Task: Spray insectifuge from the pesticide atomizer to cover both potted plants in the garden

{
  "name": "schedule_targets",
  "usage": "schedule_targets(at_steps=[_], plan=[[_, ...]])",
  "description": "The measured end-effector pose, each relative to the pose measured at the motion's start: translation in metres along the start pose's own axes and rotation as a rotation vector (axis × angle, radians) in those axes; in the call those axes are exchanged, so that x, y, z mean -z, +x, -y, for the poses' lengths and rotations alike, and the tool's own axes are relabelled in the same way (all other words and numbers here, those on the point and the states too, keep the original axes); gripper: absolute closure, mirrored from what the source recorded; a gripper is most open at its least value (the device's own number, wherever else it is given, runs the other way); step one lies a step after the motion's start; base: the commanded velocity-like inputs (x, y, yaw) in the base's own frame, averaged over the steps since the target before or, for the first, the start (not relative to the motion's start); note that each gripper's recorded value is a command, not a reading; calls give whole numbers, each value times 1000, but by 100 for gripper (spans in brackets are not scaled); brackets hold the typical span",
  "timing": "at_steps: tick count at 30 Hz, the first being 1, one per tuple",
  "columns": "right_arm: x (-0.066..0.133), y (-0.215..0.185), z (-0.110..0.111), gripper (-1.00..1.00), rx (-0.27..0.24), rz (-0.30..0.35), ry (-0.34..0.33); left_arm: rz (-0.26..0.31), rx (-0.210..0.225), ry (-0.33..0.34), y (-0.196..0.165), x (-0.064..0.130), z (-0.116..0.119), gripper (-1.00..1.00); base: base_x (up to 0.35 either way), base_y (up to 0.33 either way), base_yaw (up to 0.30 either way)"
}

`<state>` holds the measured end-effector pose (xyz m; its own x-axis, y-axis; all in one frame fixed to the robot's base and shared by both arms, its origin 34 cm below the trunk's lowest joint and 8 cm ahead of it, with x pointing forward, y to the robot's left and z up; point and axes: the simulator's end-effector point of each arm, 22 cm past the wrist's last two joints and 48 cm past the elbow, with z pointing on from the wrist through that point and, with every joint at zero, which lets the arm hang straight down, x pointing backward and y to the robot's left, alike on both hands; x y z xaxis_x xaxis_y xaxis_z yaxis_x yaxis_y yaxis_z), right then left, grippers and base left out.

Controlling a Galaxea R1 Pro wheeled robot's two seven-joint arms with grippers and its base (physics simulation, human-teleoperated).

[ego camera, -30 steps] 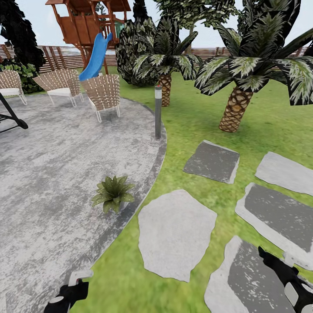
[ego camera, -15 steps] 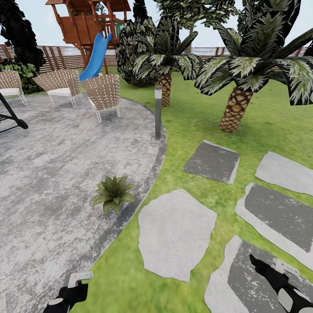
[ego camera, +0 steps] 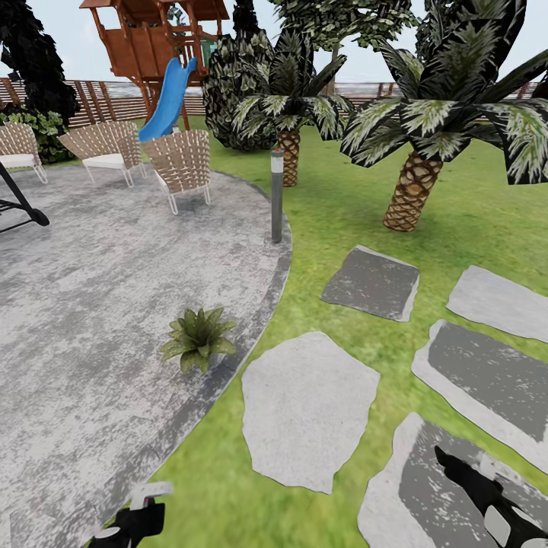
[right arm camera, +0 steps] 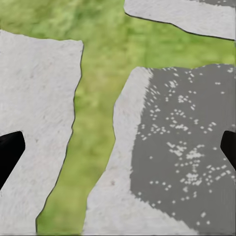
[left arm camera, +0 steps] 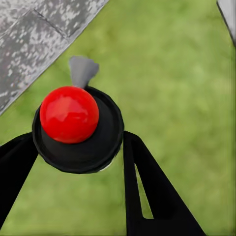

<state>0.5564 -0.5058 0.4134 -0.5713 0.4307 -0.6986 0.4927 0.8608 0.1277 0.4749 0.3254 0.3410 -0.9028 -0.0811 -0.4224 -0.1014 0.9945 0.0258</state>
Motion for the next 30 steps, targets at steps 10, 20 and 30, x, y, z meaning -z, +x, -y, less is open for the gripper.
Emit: schedule_targets(at_steps=[10, 20, 30], plan=[[4, 41, -23, -100, -36, -77, -35, -26, 10, 52, 13, -2, 24, 100, 0, 0, 0], [6, 66, -57, -100, -63, -111, -72, -35, 14, 72, 18, -3, 35, 100, 0, 0, 0], [8, 78, -76, -100, -78, -127, -94, -57, 26, 117, 28, -3, 56, 100, 0, 0, 0]])
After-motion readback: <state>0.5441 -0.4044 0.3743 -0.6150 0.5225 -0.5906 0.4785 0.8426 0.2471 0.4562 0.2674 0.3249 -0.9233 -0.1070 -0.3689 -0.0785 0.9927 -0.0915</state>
